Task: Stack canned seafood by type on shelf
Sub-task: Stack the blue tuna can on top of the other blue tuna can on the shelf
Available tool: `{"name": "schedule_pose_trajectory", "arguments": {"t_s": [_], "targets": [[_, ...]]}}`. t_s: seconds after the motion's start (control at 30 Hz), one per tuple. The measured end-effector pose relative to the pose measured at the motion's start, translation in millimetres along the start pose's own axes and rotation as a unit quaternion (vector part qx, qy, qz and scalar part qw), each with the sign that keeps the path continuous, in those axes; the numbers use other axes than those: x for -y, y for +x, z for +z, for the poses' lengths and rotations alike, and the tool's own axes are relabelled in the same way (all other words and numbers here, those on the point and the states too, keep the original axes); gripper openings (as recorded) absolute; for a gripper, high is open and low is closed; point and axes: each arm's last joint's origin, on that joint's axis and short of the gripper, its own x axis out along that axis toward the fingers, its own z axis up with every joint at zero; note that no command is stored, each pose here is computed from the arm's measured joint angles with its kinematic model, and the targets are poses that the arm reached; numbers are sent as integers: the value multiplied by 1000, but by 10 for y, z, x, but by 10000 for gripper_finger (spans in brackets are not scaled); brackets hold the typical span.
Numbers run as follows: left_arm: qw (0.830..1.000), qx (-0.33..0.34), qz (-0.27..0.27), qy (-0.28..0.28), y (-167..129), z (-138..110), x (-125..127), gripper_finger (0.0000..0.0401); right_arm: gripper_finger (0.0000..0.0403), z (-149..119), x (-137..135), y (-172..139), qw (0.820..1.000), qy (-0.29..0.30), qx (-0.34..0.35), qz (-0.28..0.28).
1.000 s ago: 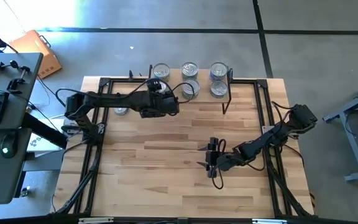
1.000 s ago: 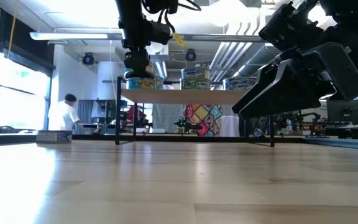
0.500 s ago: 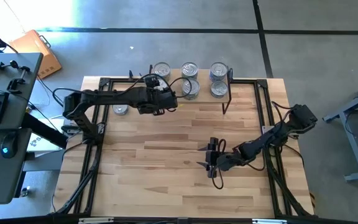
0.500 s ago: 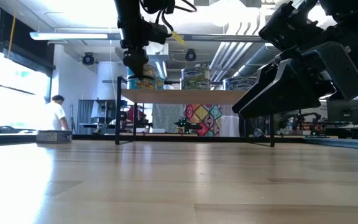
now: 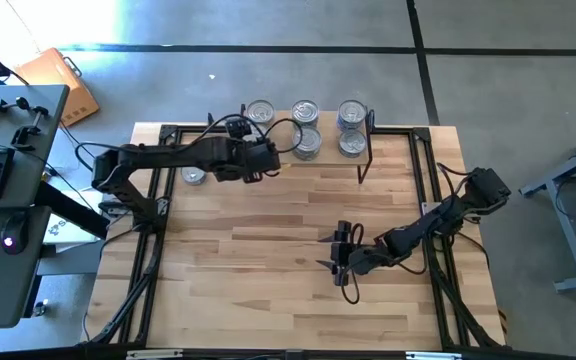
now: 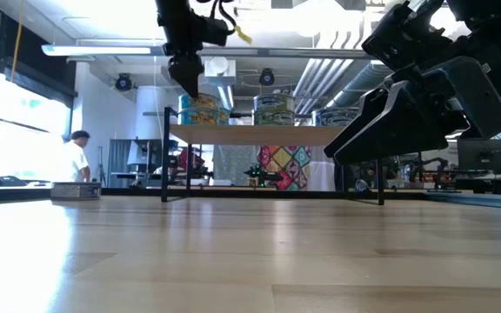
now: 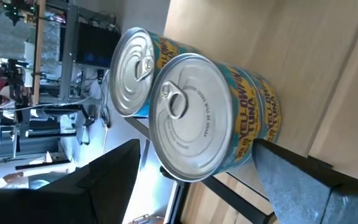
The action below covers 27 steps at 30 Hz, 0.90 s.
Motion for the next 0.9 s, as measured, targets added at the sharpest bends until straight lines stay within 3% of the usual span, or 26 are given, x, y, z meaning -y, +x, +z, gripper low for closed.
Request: {"name": "schedule_pose_trajectory", "arguments": {"t_s": [0.23, 0.4, 0.5, 0.57, 0.73, 0.9], "targets": [[999, 33, -9, -31, -231, -37, -42, 303, 261, 0, 0, 0, 1000, 0, 0, 0], [986, 48, -70, -141, -462, -140, -260, 293, 261, 3, -1, 0, 1000, 1, 1, 0], [975, 19, -115, -189, -513, -351, -378, 280, 261, 3, -1, 0, 1000, 6, 1, 0], [969, -12, -116, -216, -528, -515, -390, 270, 261, 3, -1, 0, 1000, 12, 1, 0], [945, -83, -113, -295, -478, -928, -231, 239, 261, 4, -1, 0, 1000, 13, 2, 1], [917, -145, -101, -358, -222, -1301, 101, 203, 261, 6, -2, 0, 1000, 11, 3, 1]]}}
